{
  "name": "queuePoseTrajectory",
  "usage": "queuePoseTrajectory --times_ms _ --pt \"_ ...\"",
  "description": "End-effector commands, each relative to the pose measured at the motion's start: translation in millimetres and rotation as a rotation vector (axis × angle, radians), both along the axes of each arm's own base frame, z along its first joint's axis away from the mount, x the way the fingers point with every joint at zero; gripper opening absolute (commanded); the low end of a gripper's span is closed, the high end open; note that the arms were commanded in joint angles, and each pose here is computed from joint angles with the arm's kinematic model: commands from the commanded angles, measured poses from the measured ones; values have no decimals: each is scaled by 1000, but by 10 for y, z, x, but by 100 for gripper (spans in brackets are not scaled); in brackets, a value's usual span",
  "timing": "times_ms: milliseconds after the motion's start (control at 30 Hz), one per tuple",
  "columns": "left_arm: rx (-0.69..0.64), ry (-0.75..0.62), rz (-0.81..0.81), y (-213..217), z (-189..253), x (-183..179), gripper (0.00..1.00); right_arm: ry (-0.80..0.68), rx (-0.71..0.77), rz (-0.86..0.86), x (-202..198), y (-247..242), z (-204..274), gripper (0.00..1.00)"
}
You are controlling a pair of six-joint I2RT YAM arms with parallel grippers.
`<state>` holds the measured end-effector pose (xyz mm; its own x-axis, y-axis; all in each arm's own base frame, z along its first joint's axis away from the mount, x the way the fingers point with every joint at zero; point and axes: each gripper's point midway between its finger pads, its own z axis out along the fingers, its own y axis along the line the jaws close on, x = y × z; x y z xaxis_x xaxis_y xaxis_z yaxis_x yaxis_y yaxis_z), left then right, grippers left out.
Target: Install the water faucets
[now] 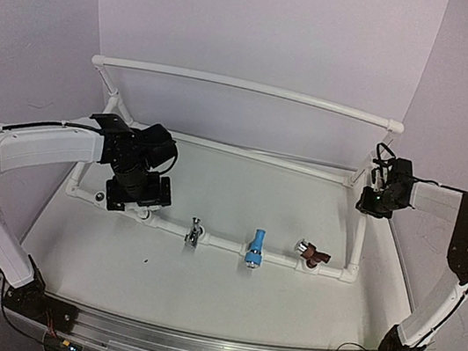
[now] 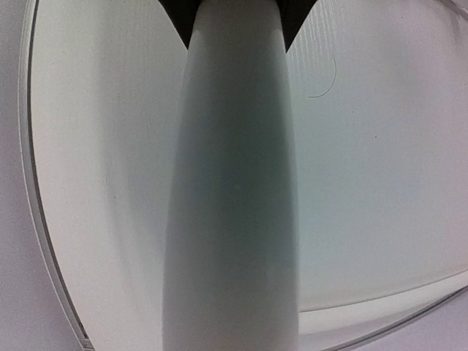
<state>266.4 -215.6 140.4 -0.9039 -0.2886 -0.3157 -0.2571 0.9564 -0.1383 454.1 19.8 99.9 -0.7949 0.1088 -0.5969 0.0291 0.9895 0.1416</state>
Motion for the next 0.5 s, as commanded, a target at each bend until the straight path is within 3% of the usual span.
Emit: queuePoseTrajectory --times_ms 0,467 --pt "-4 -44 -12 -23 145 93 100 -24 -78 68 -24 -41 77 0" --pt "-2 -30 -17 28 53 151 98 -21 -78 66 -21 -43 70 0"
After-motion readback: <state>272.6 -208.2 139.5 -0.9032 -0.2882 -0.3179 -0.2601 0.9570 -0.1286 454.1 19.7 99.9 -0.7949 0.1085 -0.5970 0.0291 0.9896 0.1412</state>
